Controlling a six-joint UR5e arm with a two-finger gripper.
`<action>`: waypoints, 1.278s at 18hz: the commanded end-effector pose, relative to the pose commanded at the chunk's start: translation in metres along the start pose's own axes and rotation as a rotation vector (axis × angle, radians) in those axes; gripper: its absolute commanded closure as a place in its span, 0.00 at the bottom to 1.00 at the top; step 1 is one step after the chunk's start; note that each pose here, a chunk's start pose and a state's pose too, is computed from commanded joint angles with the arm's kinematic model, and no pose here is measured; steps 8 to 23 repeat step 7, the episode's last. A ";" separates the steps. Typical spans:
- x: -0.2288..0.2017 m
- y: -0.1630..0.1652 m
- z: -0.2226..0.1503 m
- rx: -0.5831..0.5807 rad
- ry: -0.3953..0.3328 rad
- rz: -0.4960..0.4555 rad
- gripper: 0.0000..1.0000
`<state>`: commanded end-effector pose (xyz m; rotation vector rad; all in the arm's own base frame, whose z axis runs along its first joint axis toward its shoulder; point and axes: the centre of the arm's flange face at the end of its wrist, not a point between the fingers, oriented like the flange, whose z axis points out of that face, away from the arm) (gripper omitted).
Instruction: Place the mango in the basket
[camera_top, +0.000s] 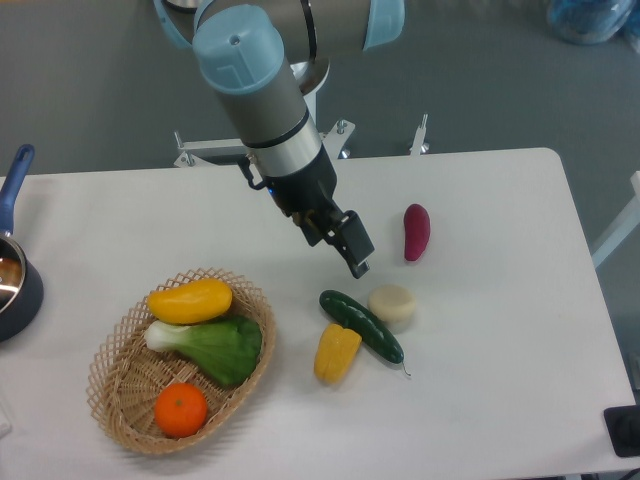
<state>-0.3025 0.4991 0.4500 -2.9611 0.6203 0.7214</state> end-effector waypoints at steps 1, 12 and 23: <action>-0.004 0.004 0.000 -0.001 -0.006 -0.010 0.00; -0.011 0.011 0.000 0.020 -0.013 -0.031 0.00; -0.011 0.011 0.000 0.020 -0.013 -0.031 0.00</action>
